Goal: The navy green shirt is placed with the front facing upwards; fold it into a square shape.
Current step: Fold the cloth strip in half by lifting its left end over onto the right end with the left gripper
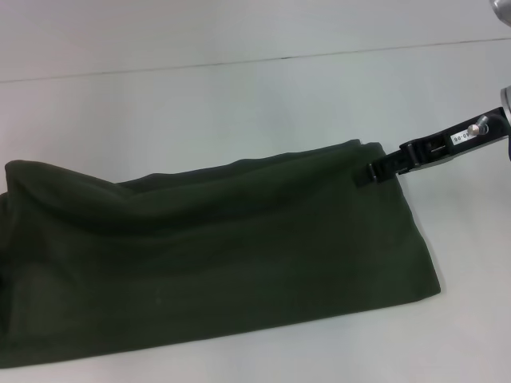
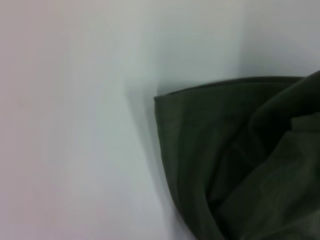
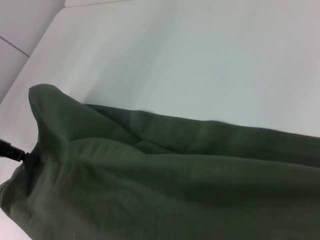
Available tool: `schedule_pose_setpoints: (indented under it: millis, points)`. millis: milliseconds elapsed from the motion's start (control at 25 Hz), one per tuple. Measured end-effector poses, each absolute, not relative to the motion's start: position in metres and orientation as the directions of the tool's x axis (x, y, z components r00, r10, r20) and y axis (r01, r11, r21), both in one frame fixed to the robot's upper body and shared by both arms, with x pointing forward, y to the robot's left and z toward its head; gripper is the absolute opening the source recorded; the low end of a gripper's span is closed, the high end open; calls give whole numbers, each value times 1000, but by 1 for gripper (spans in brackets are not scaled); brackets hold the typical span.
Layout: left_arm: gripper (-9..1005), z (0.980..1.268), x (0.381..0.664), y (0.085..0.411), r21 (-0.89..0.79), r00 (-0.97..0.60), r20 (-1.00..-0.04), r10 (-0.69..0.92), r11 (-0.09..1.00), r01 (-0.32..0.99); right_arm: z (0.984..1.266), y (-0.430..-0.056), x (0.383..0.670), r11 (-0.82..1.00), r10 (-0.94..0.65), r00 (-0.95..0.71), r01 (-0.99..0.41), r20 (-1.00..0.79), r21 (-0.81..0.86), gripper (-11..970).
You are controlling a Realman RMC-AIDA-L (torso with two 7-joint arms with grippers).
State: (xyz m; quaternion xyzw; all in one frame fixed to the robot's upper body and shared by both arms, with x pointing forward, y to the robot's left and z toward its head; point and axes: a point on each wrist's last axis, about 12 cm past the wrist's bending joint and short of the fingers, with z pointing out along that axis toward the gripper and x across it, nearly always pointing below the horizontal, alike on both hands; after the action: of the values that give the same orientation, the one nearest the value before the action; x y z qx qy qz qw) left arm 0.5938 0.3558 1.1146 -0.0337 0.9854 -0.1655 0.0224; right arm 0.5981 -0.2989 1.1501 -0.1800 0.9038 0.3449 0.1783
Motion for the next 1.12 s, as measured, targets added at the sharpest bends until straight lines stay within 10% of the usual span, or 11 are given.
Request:
schedule_pose_setpoints:
  millis: [240,1120]
  points:
    - [37,1115,593,355,-329,-997,-26,-70,942,-58,1150,-300,598,699,-200,-871,-447,-448,558,660]
    - [36,1121,594,355,-362,-998,-40,-39,932,-22,1151,-300,599,700,-195,-872,-444,-448,559,646]
